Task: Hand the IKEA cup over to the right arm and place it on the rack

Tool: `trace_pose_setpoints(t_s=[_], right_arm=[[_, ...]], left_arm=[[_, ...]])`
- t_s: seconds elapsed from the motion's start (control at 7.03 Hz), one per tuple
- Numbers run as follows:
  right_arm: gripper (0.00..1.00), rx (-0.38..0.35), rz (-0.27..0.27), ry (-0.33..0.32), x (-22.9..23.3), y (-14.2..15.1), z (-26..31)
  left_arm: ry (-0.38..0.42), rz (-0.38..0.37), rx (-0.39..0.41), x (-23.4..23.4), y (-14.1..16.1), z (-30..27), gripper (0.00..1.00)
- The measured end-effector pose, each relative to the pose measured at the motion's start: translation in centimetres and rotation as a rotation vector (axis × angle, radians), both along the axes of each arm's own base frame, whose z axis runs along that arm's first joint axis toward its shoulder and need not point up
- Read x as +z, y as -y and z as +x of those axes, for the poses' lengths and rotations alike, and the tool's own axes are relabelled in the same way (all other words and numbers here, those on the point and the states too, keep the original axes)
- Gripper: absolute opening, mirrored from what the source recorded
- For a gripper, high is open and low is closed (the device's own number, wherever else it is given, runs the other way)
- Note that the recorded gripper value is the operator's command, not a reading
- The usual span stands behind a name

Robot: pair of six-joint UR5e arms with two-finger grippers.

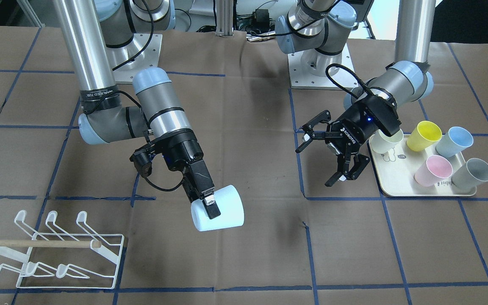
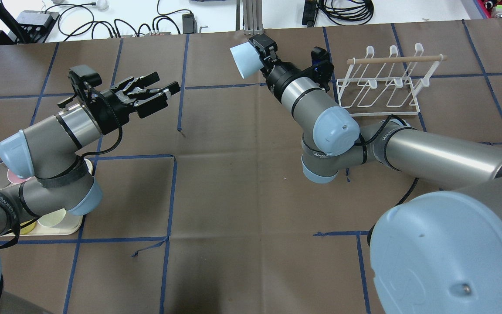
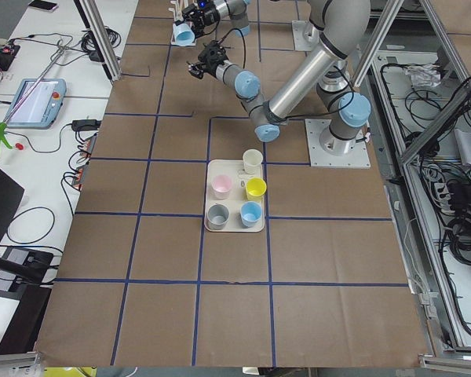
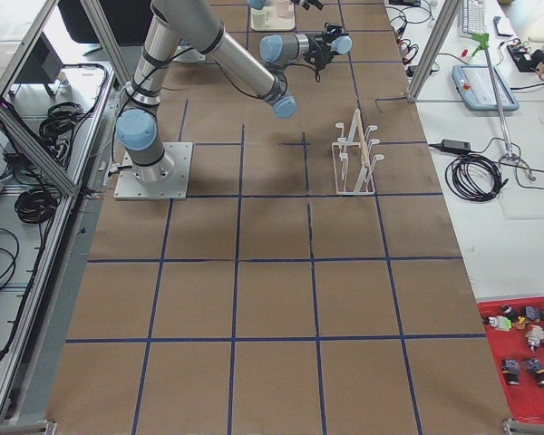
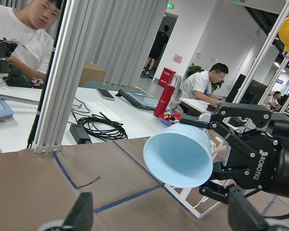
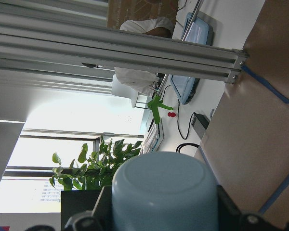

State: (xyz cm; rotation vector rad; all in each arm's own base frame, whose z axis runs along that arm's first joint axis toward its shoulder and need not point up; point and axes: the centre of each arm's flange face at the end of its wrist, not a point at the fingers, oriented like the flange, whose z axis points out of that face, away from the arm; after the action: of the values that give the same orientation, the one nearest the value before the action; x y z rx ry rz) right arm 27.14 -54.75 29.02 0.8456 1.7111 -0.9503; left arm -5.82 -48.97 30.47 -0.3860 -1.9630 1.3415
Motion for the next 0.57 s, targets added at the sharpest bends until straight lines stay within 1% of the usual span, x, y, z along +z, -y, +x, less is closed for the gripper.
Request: trace_pose_setpoints(t_s=[0.14,0.28,0.43,0.57], right_arm=[[0.19,-0.033,-0.067,-0.17,0.0,1.2,-2.8],[0.19,-0.068,-0.123,-0.348,0.0,2.3,-5.7],[0.19,-0.1,-0.171,-0.534,0.2,3.2,-8.5],[0.16,-0.136,-0.203,-0.709,0.3,3.8,-10.9]], left_arm=[[0.0,0.038,0.069,0.3,0.7,0.9,0.98],[0.009,0.075,0.12,0.9,1.9,1.3,0.98],[0.031,0.13,0.168,1.8,3.5,1.0,0.98],[0.079,0.209,0.226,3.1,4.9,-0.3,0.98]])
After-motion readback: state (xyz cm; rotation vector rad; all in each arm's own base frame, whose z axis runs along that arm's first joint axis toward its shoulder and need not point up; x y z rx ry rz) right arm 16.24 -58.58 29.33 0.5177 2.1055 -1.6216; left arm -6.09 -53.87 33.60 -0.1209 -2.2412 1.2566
